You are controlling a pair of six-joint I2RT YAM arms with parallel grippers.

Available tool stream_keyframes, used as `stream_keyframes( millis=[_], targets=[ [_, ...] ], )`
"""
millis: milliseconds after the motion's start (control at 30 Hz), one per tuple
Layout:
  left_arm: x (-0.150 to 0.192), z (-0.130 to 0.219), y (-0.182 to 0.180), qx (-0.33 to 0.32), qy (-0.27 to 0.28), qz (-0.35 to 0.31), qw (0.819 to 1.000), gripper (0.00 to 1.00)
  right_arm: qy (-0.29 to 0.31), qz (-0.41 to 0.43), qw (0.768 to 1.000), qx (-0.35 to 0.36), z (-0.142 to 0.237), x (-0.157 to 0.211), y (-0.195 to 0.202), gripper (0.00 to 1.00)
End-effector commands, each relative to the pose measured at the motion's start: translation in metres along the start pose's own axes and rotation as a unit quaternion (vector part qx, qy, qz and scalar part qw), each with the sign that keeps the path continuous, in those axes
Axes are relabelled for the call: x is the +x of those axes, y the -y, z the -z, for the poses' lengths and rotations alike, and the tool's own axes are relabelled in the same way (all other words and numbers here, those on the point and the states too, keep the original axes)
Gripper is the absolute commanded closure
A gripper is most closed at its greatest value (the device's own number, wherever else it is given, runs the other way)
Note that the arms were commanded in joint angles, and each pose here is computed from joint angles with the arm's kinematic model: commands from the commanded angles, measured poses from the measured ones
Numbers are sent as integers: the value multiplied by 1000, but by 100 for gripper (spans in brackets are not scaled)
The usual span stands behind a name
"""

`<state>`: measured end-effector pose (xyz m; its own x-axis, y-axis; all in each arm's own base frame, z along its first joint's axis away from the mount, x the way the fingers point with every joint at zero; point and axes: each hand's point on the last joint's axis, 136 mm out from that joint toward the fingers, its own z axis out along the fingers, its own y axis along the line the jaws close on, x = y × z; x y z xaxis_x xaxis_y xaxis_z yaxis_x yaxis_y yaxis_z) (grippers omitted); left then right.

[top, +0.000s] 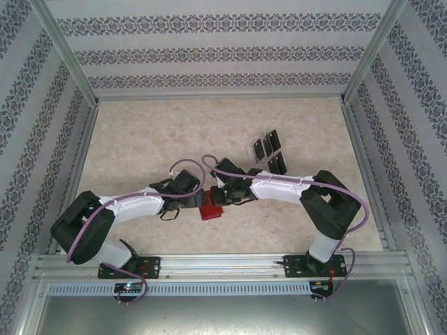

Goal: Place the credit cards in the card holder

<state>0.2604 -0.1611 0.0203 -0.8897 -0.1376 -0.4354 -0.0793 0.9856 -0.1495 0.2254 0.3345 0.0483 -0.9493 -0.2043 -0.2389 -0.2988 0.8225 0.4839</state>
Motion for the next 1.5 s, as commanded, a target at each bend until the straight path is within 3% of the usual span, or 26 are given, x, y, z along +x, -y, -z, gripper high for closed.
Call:
stream_keyframes(
  millis=[0,400,1133,1467],
  targets=[
    [10,-8,-3,5,-15,-3,1000,0,3,3,1000,-21,10,-3,-17,100],
    [14,-12,-4,3,-22,-2,1000,0,-8,4,1000,-19,-3,-2,-19,100],
    [17,-13,-4,6,-25,3,1000,0,-21,-30,999,36,-33,5,31,100],
    [21,-14,-3,11,-31,9,999,0,-55,-70,994,61,-56,28,71,100]
  ],
)
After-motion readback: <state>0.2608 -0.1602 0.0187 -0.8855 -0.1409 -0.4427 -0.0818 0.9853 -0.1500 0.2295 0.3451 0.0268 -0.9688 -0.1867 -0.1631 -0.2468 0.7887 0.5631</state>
